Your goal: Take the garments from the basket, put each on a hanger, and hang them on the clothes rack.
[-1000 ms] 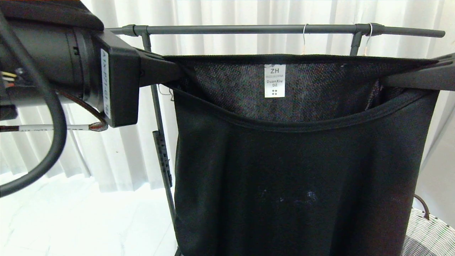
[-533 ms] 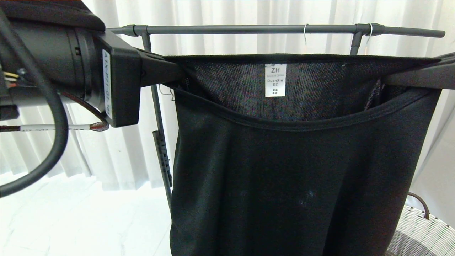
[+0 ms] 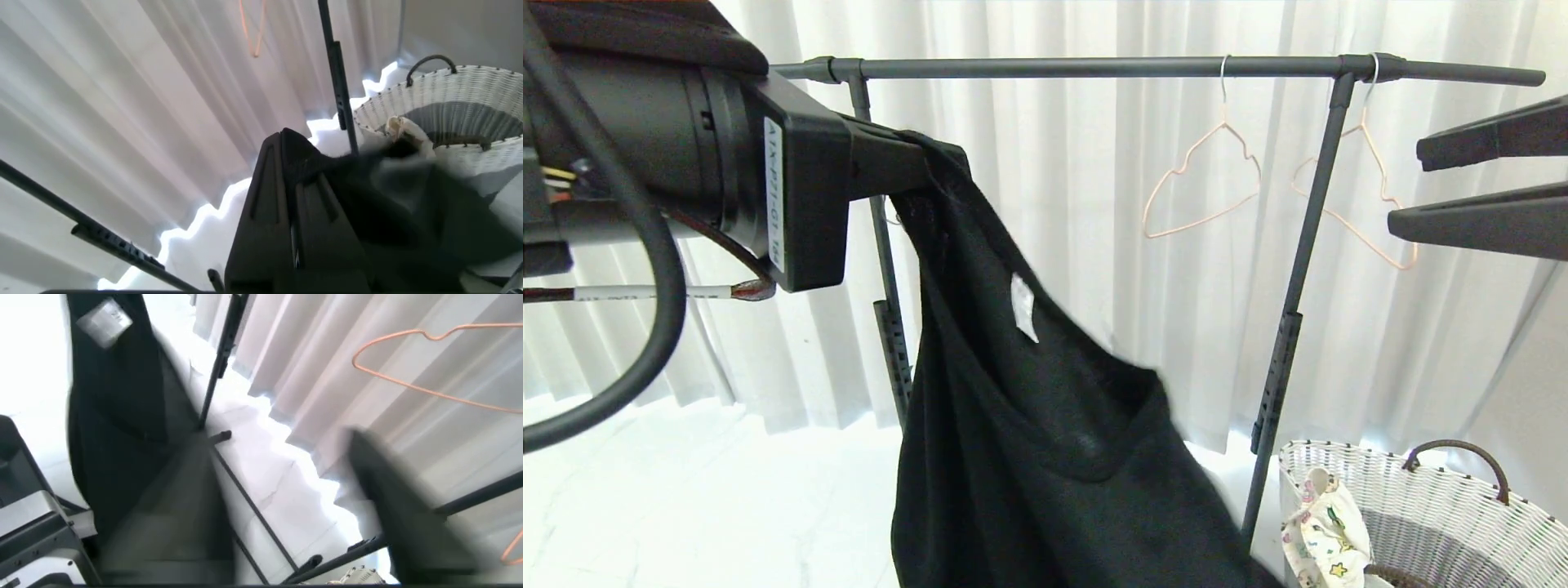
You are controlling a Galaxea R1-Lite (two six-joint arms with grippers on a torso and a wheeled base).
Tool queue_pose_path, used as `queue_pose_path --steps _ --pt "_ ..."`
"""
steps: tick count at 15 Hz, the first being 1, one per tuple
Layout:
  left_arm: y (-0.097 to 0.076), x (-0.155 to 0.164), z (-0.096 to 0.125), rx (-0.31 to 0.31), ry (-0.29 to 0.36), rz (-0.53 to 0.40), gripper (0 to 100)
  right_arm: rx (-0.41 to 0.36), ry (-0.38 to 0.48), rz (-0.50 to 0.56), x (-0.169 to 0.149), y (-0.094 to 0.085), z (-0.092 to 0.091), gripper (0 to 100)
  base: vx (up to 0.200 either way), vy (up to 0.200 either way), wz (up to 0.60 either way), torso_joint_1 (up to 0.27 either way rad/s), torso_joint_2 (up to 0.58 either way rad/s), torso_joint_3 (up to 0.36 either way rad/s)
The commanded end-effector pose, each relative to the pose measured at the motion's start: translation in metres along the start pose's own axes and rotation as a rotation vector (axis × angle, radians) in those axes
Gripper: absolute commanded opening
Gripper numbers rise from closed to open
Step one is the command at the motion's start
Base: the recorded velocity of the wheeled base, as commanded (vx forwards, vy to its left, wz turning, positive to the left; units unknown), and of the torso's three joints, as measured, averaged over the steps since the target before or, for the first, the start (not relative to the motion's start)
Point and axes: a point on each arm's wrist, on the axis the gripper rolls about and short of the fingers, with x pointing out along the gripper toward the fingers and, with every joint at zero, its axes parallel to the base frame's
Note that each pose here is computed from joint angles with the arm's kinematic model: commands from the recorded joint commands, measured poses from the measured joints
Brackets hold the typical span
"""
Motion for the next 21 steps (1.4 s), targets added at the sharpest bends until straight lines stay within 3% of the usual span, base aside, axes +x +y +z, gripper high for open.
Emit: queue_pose_path --steps 1,3,4,6,8,10,14,16,18,21 --pt "0.003 0.003 -0.003 -0.001 0.019 0.027 0 0.002 -0.008 0.0 -0.004 0.0 0.0 100 0.0 0.0 0.0 0.0 0.0 0.0" --pt "0.008 0.006 -0.009 -0.008 0.05 0.068 0 0.007 0.0 -0.015 -0.008 0.0 -0.004 100 0.0 0.0 0.0 0.0 0.0 0.0" --pt "0.013 0.008 -0.012 -0.013 0.067 0.098 0 0.021 0.019 -0.074 -0.01 -0.007 -0.008 100 0.0 0.0 0.0 0.0 0.0 0.0" --pt "0.026 0.004 -0.017 -0.025 0.09 0.178 0 0.079 0.164 -0.394 -0.018 -0.033 -0.03 100 0.0 0.0 0.0 0.0 0.0 0.0" --pt "0.04 -0.001 -0.027 -0.032 0.129 0.259 0 0.16 0.393 -0.734 -0.029 -0.057 -0.062 100 0.0 0.0 0.0 0.0 0.0 0.0" --pt "0.052 -0.011 -0.046 -0.002 0.193 0.333 0 0.199 0.49 -0.887 -0.043 -0.064 -0.083 100 0.0 0.0 0.0 0.0 0.0 0.0" --pt "0.064 -0.027 -0.069 -0.038 0.269 0.436 0 0.219 0.536 -0.951 -0.058 -0.053 -0.104 100 0.0 0.0 0.0 0.0 0.0 0.0" --pt "0.07 -0.03 -0.073 -0.054 0.283 0.471 0 0.251 0.475 -0.957 -0.054 -0.054 -0.107 100 0.0 0.0 0.0 0.0 0.0 0.0" --pt "0.074 -0.03 -0.075 -0.061 0.287 0.496 0 0.307 0.35 -0.899 -0.051 -0.058 -0.101 100 0.0 0.0 0.0 0.009 -0.04 -0.03" --pt "0.073 -0.03 -0.084 -0.068 0.316 0.499 0 0.342 0.326 -0.889 -0.05 -0.058 -0.101 100 0.0 0.0 0.0 0.092 -0.31 -0.224"
